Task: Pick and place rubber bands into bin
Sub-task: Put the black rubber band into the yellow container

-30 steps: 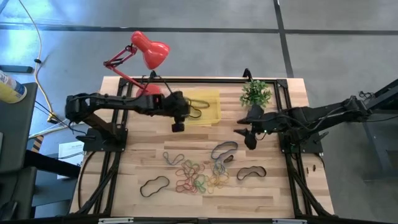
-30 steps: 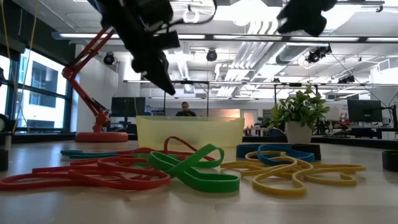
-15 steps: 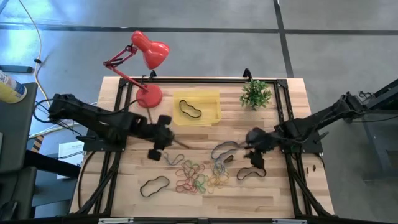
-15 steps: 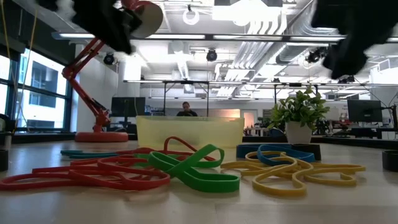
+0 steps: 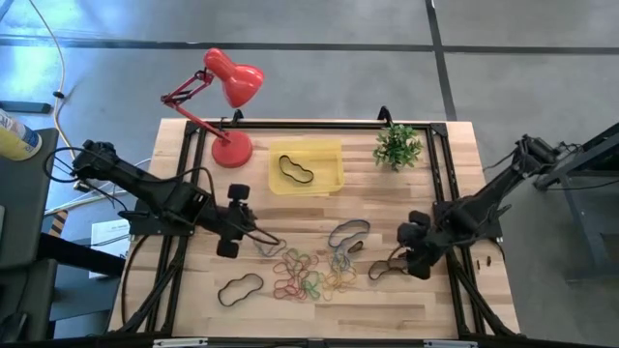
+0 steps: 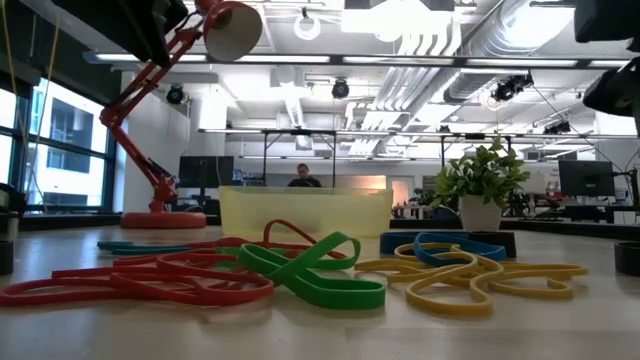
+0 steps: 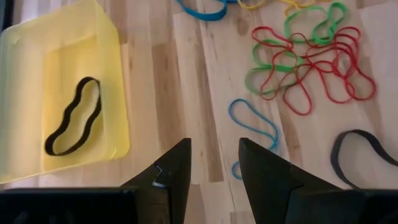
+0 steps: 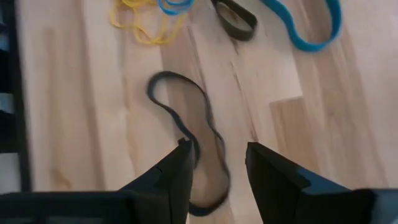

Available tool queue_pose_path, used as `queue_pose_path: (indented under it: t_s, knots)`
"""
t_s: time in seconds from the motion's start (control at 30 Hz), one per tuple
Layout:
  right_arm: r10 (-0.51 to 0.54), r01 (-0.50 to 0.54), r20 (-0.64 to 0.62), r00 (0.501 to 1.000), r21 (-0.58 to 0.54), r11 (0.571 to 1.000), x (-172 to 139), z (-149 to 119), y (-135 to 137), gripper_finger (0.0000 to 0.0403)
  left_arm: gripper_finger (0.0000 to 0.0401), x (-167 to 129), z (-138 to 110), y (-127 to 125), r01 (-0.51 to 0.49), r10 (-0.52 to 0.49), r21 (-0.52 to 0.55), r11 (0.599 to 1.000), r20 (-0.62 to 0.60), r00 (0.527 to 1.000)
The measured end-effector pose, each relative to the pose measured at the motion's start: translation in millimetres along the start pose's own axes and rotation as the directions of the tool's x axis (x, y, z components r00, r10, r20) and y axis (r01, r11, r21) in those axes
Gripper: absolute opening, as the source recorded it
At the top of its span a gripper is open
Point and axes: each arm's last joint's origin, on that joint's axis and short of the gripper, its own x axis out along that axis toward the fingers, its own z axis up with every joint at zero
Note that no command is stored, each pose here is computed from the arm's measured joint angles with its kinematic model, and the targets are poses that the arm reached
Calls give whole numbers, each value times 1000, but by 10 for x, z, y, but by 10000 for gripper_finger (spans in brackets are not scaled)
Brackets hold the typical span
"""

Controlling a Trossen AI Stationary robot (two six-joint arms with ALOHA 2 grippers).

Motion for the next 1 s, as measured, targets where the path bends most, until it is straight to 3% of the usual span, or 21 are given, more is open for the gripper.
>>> queue_pose_path:
  t_s: [0.37,1.0]
  knots:
    - [-153,140,-136,979,-101,985,335,-135,103,138,122,2,1,13,-34,34,-6,999,4,999]
    - [-192,171,-241,951,-105,980,807,-201,229,138,122,2,3,20,-61,61,-3,998,7,998]
